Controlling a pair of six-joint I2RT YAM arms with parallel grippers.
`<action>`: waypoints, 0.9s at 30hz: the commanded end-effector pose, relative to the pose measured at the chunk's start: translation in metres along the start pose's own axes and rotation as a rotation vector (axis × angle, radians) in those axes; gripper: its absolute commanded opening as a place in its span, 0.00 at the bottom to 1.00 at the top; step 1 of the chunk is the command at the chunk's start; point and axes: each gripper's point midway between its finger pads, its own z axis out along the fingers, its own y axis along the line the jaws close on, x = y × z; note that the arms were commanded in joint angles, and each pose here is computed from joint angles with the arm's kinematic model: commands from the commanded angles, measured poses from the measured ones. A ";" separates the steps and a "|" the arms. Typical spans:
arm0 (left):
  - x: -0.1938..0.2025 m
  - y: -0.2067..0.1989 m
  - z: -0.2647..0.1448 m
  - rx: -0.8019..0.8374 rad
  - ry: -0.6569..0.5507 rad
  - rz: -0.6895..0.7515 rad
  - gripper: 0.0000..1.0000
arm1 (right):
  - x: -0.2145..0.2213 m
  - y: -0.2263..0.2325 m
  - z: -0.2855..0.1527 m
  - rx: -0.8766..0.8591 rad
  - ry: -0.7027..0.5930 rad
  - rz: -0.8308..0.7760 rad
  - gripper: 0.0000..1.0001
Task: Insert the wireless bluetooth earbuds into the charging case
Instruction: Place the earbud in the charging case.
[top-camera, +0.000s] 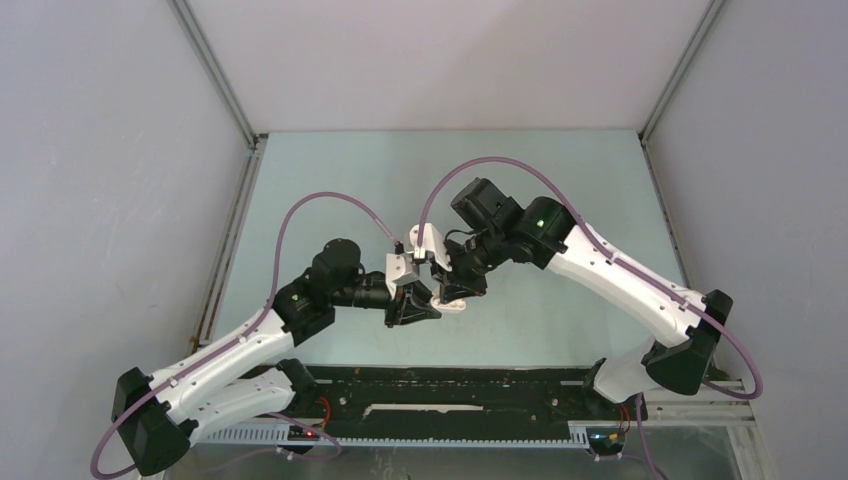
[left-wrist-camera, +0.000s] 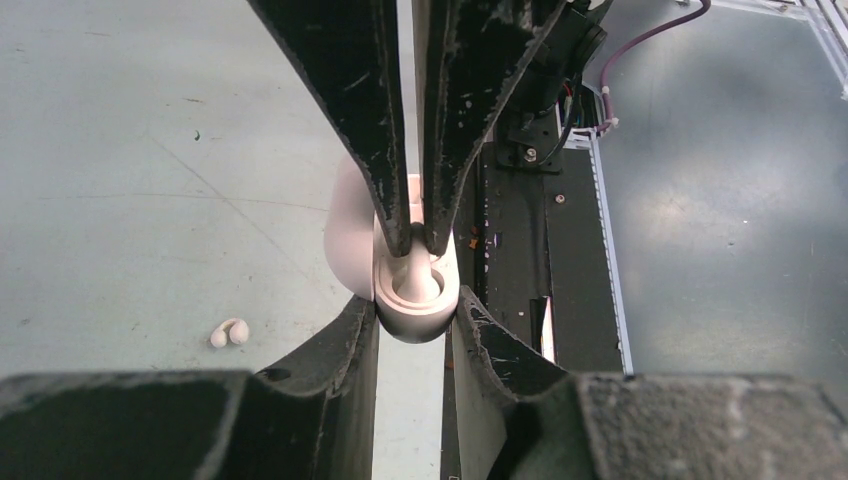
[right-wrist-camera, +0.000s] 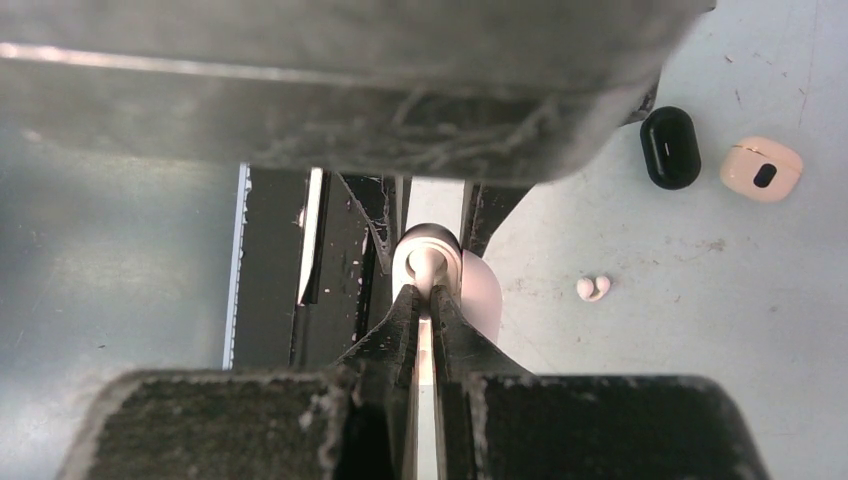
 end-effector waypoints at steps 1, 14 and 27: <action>-0.013 -0.004 0.000 0.015 -0.044 0.052 0.00 | -0.010 -0.003 -0.003 0.020 -0.015 -0.034 0.03; -0.012 -0.002 0.000 0.008 -0.037 0.043 0.00 | -0.014 0.004 -0.017 0.036 -0.043 -0.045 0.21; -0.011 -0.001 0.001 0.002 -0.033 0.038 0.00 | -0.018 0.007 -0.041 0.054 -0.103 -0.047 0.24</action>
